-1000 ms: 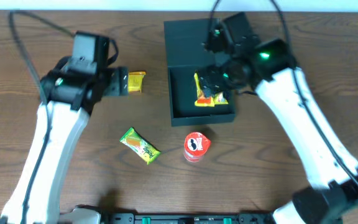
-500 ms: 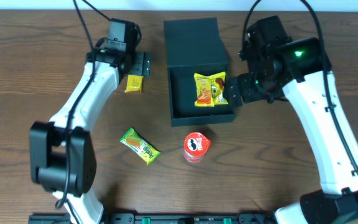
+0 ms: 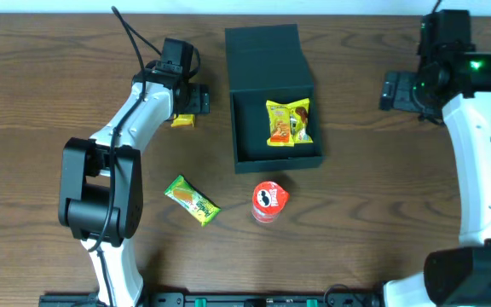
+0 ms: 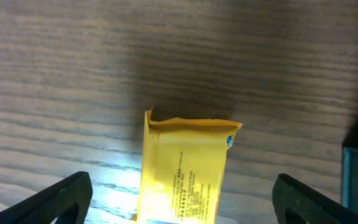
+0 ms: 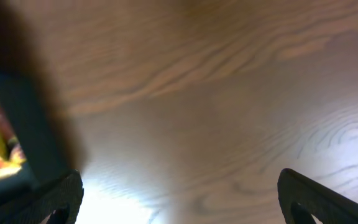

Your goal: Pack container

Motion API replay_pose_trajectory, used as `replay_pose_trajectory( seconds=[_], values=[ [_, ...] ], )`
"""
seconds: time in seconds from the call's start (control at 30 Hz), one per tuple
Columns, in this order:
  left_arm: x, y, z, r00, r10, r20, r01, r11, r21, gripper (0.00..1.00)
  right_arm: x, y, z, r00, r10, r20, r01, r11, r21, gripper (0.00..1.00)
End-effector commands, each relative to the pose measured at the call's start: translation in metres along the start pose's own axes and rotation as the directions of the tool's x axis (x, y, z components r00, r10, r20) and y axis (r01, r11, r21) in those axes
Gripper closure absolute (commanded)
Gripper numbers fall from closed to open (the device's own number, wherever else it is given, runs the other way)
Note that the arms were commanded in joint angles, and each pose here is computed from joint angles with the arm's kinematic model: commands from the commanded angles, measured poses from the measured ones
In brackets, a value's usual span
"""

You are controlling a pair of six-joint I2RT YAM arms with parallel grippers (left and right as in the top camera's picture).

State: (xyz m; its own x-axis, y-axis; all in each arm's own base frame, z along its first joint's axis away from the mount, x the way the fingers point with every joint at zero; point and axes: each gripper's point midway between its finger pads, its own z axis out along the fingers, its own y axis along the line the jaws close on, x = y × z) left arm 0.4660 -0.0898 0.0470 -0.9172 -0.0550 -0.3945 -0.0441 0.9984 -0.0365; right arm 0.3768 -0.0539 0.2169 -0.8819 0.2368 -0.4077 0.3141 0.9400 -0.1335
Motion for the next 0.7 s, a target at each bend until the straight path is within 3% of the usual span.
replay_pose_trajectory(
  seconds=[0.0, 0.1, 0.3, 0.67],
  values=[
    [-0.003, -0.003, 0.0, 0.998, -0.059, -0.003, 0.059, 0.998, 0.014, 0.07, 0.018, -0.005, 0.026, 0.997, -0.002, -0.073, -0.001, 0.999, -0.045, 0.01],
    [0.0, -0.002, 0.0, 0.998, -0.058, -0.013, 0.058, 0.998, 0.01, 0.07, 0.038, 0.013, 0.052, 0.988, -0.102, -0.116, 0.078, 0.977, -0.201, 0.01],
    [0.002, -0.001, 0.003, 1.0, -0.024, -0.017, 0.024, 1.0, -0.001, 0.11, 0.062, 0.045, 0.073, 0.965, -0.246, -0.093, 0.196, 0.907, -0.373, 0.01],
    [0.019, 0.001, 0.03, 0.997, -0.001, -0.082, 0.0, 1.0, -0.013, 0.1, 0.072, 0.056, 0.069, 0.943, -0.323, -0.084, 0.262, 0.872, -0.413, 0.01]
  ],
)
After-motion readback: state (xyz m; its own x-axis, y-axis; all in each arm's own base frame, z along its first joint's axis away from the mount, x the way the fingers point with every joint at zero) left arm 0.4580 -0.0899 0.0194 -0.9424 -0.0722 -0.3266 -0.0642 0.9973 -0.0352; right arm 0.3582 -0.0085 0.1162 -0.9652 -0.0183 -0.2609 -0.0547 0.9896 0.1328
